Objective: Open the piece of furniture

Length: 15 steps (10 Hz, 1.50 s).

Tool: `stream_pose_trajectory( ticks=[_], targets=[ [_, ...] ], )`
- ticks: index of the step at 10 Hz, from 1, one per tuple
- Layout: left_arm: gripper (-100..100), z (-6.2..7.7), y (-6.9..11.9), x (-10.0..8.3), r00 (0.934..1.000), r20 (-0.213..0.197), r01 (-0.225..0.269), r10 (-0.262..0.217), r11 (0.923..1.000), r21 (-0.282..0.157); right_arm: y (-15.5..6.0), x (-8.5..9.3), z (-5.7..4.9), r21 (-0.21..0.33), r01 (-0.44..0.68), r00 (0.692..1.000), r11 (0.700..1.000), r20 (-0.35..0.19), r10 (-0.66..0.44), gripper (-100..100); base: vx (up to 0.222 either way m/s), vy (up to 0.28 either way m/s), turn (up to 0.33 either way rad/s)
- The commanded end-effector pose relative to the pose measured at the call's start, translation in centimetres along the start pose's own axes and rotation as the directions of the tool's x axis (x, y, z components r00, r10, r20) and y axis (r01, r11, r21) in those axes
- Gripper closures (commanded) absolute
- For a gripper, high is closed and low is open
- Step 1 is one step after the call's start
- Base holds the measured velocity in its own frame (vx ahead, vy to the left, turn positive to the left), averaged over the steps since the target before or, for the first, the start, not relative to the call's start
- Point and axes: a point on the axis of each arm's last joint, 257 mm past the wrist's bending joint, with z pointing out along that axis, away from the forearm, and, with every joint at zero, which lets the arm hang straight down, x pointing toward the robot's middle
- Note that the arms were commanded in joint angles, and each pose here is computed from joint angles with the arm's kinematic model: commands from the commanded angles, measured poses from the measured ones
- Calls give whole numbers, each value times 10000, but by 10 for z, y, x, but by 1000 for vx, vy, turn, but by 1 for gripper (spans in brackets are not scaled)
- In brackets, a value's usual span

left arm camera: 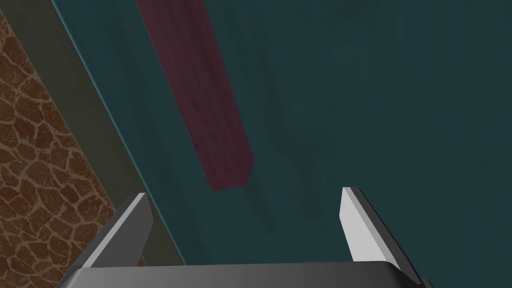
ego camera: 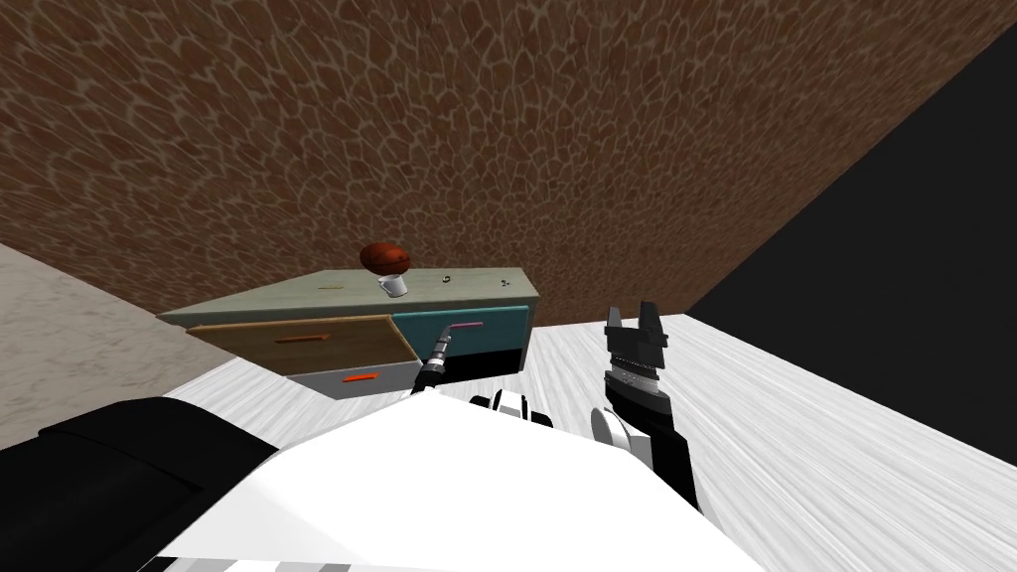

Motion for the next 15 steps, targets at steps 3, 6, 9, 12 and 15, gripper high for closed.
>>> stream_pose_trajectory(
  ticks=[3, 6, 9, 12, 15],
  targets=[
    [-100, 10, 7, 24, 9983, -322, 489, -490, 9988, -28, 0, 0, 0, 0, 0, 10000, 10000, 0, 0, 0, 0, -28, 90],
    [-100, 36, -1, 49, 9914, -986, 894, -862, 9956, 295, 0, 0, 0, -1, -1, 10000, 10000, 0, 1, 0, -20, -50, 137],
    [-100, 52, -1, 63, 9863, -1329, 1035, -981, 9940, 341, 0, 0, 0, -1, -1, 10000, 10000, -1, 1, 0, -9, -30, 82],
    [-100, 68, 7, 76, 9812, -1644, 1054, -1011, 9943, 178, 0, 0, 0, -1, 0, 10000, 10000, 0, 0, 0, -14, -42, 118],
    [-100, 83, 3, 82, 9770, -1889, 1061, -991, 9940, 271, 0, 0, 0, -1, -1, 10000, 10000, 0, 1, 0, -19, -38, 77]
  ],
)
